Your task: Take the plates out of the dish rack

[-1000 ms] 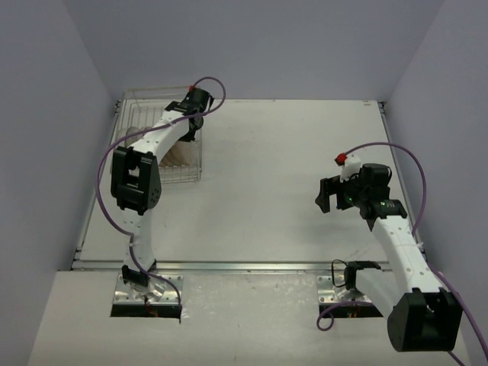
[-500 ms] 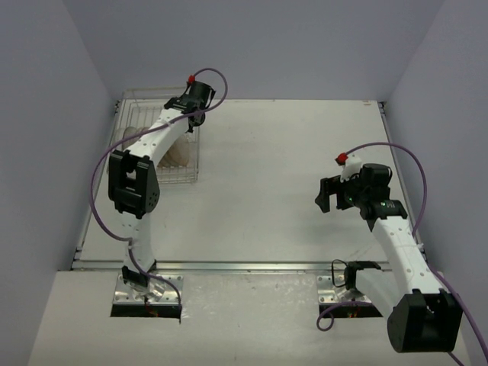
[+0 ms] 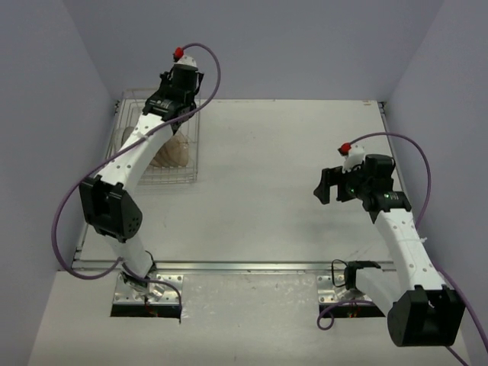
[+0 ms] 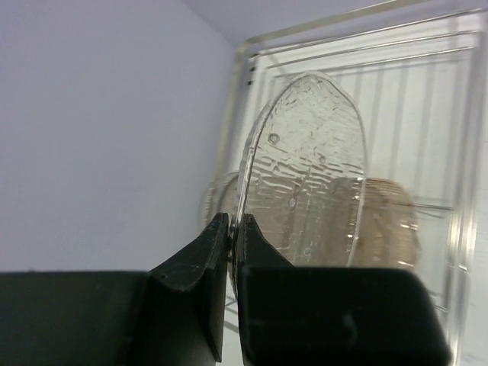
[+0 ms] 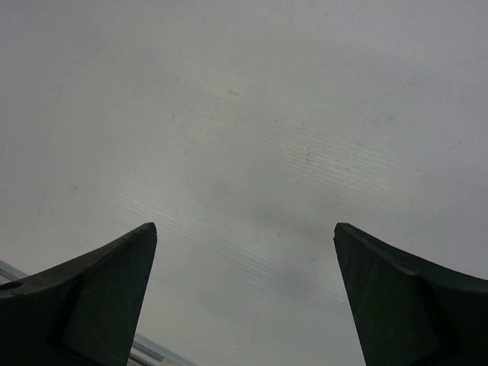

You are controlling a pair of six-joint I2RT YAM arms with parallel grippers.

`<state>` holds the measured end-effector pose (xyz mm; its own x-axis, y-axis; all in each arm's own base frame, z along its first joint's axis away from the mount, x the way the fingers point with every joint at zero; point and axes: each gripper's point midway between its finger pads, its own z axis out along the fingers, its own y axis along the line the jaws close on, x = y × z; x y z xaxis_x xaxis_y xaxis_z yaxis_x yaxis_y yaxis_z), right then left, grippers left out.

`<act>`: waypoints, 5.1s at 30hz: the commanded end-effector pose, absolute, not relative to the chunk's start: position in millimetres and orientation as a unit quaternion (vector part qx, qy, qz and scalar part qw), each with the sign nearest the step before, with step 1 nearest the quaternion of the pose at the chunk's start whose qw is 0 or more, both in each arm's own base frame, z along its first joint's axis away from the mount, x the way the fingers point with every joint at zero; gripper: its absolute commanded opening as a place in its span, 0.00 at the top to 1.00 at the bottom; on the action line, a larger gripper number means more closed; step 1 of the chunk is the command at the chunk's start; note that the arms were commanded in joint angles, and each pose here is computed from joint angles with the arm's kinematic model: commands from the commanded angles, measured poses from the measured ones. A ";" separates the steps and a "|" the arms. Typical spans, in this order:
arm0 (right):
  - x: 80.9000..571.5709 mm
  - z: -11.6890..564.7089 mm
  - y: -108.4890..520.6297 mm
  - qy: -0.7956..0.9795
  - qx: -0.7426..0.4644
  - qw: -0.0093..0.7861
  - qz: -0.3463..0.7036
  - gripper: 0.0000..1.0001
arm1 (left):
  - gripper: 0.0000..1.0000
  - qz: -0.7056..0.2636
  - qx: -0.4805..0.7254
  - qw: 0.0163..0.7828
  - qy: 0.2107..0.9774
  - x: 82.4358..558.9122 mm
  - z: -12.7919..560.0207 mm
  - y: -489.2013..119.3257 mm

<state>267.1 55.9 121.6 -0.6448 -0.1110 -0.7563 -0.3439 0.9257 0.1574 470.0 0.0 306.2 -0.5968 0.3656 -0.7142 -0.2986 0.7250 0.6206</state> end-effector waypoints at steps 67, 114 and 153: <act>377.1 51.7 95.1 0.950 -0.140 0.118 0.254 1.00 | 0.00 -0.114 -0.011 0.523 0.845 382.7 267.5 -59.1; 469.0 111.1 -5.3 0.959 -0.044 0.204 0.190 0.16 | 0.25 0.136 -0.143 0.479 0.855 446.9 258.7 18.5; 370.6 185.0 58.5 0.907 -0.019 0.275 0.317 0.01 | 0.84 0.349 -0.095 0.340 0.868 469.8 153.3 15.0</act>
<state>365.3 52.8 168.7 -0.8716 0.1382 -0.4703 -0.1699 0.8148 0.5543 458.5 12.9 129.6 -0.8029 0.1012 -0.5874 -0.3408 0.7306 0.5917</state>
